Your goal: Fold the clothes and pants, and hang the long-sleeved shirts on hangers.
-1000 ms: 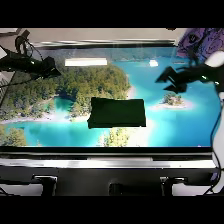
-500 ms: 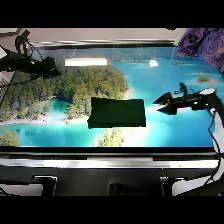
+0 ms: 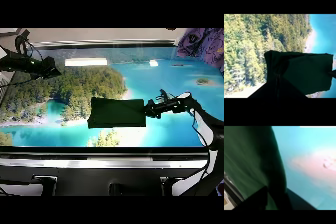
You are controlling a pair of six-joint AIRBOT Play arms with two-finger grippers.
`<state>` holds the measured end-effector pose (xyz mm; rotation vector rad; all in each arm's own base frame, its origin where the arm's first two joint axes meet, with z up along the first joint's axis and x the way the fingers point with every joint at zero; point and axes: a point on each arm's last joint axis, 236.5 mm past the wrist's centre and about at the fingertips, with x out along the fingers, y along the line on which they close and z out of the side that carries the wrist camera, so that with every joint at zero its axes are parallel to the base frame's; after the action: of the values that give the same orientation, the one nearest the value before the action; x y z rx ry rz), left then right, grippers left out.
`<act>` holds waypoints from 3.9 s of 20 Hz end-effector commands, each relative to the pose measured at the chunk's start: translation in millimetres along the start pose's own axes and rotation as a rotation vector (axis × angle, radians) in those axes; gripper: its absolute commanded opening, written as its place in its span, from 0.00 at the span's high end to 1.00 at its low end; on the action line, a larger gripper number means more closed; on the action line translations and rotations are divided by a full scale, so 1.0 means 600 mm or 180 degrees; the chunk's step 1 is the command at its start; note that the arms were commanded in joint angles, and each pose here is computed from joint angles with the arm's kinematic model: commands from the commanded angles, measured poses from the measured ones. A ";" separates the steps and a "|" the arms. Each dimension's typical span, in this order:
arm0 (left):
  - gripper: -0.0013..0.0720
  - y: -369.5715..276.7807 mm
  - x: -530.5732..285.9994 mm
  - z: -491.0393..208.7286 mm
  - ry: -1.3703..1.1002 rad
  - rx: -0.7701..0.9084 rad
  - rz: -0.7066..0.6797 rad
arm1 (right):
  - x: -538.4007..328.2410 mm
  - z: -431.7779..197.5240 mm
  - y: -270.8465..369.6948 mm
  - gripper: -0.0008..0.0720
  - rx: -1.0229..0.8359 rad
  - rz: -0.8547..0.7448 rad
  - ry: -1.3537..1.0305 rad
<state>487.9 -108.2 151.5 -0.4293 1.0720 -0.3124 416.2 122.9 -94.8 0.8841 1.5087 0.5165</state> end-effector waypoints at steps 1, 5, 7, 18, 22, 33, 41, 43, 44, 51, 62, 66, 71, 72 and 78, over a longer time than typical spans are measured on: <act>0.96 -0.001 -0.001 0.003 -0.0024 0.0001 -0.0003 | 0.018 -0.001 0.023 0.94 -0.0038 0.0051 0.0000; 0.96 -0.001 -0.001 0.003 -0.0022 0.0001 -0.0003 | -0.035 0.033 0.085 0.95 -0.0203 0.0078 -0.0328; 0.96 -0.001 -0.001 0.003 -0.0022 0.0001 -0.0004 | -0.074 0.057 0.121 0.95 -0.0277 -0.0004 -0.0501; 0.96 0.000 -0.001 -0.002 0.0014 0.0002 0.0001 | -0.366 0.186 0.264 0.95 -0.0514 -0.0828 -0.2003; 0.96 0.000 -0.001 -0.002 0.0013 0.0005 0.0002 | -0.482 0.212 0.220 0.95 -0.0148 -0.0788 -0.2532; 0.96 0.001 -0.001 -0.009 0.0074 0.0039 0.0008 | -0.708 0.093 -0.131 0.95 0.1578 -0.2110 -0.2889; 0.96 0.001 -0.001 -0.012 0.0094 0.0038 0.0009 | -0.625 -0.130 -0.301 0.95 0.2544 -0.2390 -0.2542; 0.96 0.000 -0.001 -0.012 0.0095 0.0040 0.0008 | -0.591 -0.174 -0.320 0.95 0.2639 -0.2404 -0.2495; 0.96 0.000 -0.001 -0.012 0.0097 0.0040 0.0007 | -0.577 -0.195 -0.328 0.95 0.2676 -0.2463 -0.2422; 0.96 0.000 -0.001 -0.012 0.0097 0.0040 0.0007 | -0.521 -0.281 -0.352 0.95 0.3037 -0.2658 -0.2025; 0.96 0.000 -0.001 -0.012 0.0097 0.0040 0.0007 | -0.505 -0.346 -0.371 0.95 0.3232 -0.2972 -0.1611; 0.96 0.000 -0.001 -0.012 0.0095 0.0040 0.0007 | -0.502 -0.358 -0.369 0.89 0.3281 -0.2999 -0.1516; 0.96 0.000 -0.001 -0.011 0.0089 0.0040 0.0008 | -0.508 -0.362 -0.356 0.22 0.3123 -0.3013 -0.1392; 0.96 0.000 -0.001 -0.011 0.0090 0.0039 0.0008 | -0.529 -0.332 -0.344 0.24 0.2901 -0.2947 -0.1615; 0.96 0.005 -0.007 -0.009 0.0067 0.0028 0.0018 | -0.572 -0.060 -0.071 0.82 0.0695 -0.1773 -0.2753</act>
<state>481.6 -107.6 149.2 -0.4153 1.0971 -0.3209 271.3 -204.9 33.7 0.7584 1.1437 -0.7403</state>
